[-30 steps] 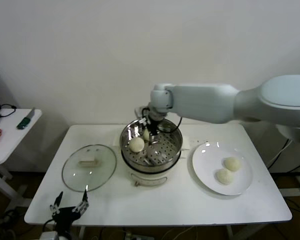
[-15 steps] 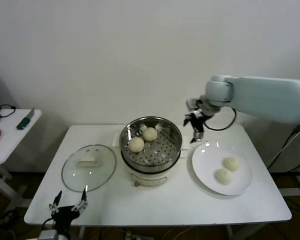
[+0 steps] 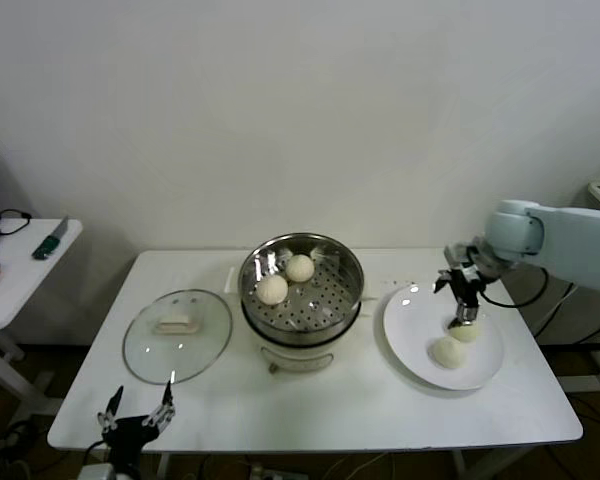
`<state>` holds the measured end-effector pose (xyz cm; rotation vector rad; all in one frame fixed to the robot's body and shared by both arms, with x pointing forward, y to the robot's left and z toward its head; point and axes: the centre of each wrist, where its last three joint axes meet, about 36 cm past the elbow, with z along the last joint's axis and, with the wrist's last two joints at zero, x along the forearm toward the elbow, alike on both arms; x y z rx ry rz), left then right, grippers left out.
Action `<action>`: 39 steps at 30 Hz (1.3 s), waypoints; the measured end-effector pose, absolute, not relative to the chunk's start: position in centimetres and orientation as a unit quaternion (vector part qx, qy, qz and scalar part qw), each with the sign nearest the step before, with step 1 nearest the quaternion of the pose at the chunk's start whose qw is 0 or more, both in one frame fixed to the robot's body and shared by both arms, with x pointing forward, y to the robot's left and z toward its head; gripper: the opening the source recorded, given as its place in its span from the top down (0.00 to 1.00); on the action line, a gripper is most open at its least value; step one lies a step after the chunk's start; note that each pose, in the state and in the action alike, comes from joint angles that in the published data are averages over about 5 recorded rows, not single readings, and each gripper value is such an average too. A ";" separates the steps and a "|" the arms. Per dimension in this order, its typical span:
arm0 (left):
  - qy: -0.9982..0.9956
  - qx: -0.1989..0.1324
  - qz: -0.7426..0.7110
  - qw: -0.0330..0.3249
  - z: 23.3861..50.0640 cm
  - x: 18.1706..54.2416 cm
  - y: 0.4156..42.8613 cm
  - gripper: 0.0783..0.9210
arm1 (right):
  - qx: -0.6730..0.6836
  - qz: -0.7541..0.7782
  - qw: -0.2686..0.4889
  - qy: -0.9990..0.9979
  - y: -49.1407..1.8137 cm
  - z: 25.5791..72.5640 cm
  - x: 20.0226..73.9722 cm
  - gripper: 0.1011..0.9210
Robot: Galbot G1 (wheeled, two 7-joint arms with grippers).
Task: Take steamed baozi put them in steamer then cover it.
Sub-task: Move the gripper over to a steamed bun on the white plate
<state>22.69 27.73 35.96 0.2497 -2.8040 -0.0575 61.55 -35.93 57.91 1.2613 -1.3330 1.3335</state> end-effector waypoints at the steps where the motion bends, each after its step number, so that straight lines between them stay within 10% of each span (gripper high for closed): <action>1: -0.983 0.088 -0.020 0.162 35.9 22.7 27.7 0.12 | 0.503 0.533 0.426 -0.531 -36.2 57.4 61.4 0.12; 39: -0.982 0.090 -0.022 0.162 35.7 22.5 27.8 0.12 | 0.485 0.547 0.457 -0.506 -36.5 45.3 60.2 0.12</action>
